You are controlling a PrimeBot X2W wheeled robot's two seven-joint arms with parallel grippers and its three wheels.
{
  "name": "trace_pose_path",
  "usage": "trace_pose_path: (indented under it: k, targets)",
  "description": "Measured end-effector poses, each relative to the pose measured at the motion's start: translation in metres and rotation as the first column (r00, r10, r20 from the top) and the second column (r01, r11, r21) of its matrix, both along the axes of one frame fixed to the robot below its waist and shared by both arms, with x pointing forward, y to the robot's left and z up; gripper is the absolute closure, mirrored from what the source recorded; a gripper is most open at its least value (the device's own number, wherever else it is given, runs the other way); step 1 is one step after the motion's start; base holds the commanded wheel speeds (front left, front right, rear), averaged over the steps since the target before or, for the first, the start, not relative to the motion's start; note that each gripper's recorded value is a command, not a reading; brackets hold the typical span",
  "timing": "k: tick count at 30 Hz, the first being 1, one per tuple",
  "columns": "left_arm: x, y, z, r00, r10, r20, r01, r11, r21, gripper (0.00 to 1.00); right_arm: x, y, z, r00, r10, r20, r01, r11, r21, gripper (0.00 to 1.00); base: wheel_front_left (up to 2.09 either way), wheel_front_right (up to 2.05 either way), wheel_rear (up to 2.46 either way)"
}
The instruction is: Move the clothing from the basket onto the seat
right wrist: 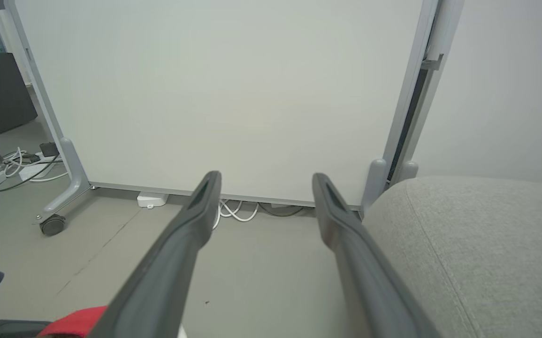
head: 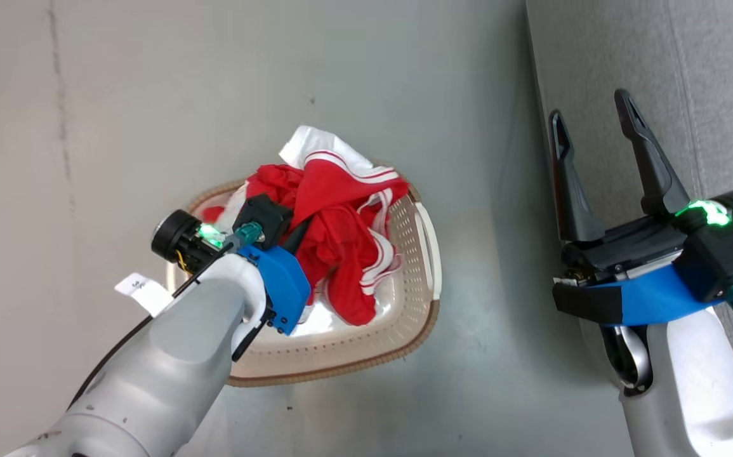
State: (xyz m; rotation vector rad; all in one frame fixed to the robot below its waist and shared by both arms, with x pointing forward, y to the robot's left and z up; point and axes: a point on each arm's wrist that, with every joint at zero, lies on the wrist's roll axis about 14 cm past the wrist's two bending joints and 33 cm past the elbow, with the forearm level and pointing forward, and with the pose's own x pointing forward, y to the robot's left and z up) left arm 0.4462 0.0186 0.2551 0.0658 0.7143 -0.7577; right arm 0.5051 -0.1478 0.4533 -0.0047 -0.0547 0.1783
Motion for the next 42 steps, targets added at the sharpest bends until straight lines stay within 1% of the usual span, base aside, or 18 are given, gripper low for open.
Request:
trace_pose_path:
  k: [10, 18, 23, 28, 36, 39, 42]
  targets:
    - [0.008, 0.012, 0.063, 0.985, 0.089, 0.147, -0.080, 0.995, -0.068, 1.00, -0.017, 0.008, 0.031, 0.999, 0.015, 0.047, -0.016, 1.000, 0.018, 0.00, 0.00, 0.00, 0.00]
    - [0.015, 0.018, 0.119, 0.947, 0.151, 0.284, -0.114, 0.983, -0.141, 1.00, -0.034, 0.012, 0.054, 0.996, 0.021, 0.084, -0.023, 0.999, 0.031, 0.00, 0.00, 0.00, 0.00]
    - [0.022, 0.019, 0.159, 0.906, 0.181, 0.382, -0.115, 0.975, -0.190, 1.00, -0.045, 0.014, 0.065, 0.994, 0.025, 0.103, -0.029, 0.999, 0.033, 0.00, 0.00, 0.00, 0.00]
    - [0.028, 0.018, 0.201, 0.854, 0.201, 0.480, -0.097, 0.968, -0.231, 1.00, -0.055, 0.015, 0.075, 0.992, 0.028, 0.119, -0.032, 0.999, 0.036, 0.00, 0.00, 0.00, 0.00]
    - [0.028, 0.011, 0.259, 0.776, 0.219, 0.591, -0.051, 0.957, -0.286, 1.00, -0.069, 0.017, 0.087, 0.990, 0.031, 0.141, -0.039, 0.998, 0.050, 0.00, 0.00, 0.00, 0.00]
    - [0.027, 0.008, 0.280, 0.743, 0.214, 0.634, -0.025, 0.956, -0.294, 1.00, -0.074, 0.017, 0.090, 0.989, 0.033, 0.145, -0.042, 0.998, 0.054, 0.00, 0.00, 0.00, 0.00]
    - [0.025, 0.006, 0.293, 0.720, 0.201, 0.664, -0.004, 0.958, -0.286, 1.00, -0.079, 0.018, 0.092, 0.988, 0.035, 0.149, -0.044, 0.997, 0.060, 0.00, 0.00, 0.00, 0.00]
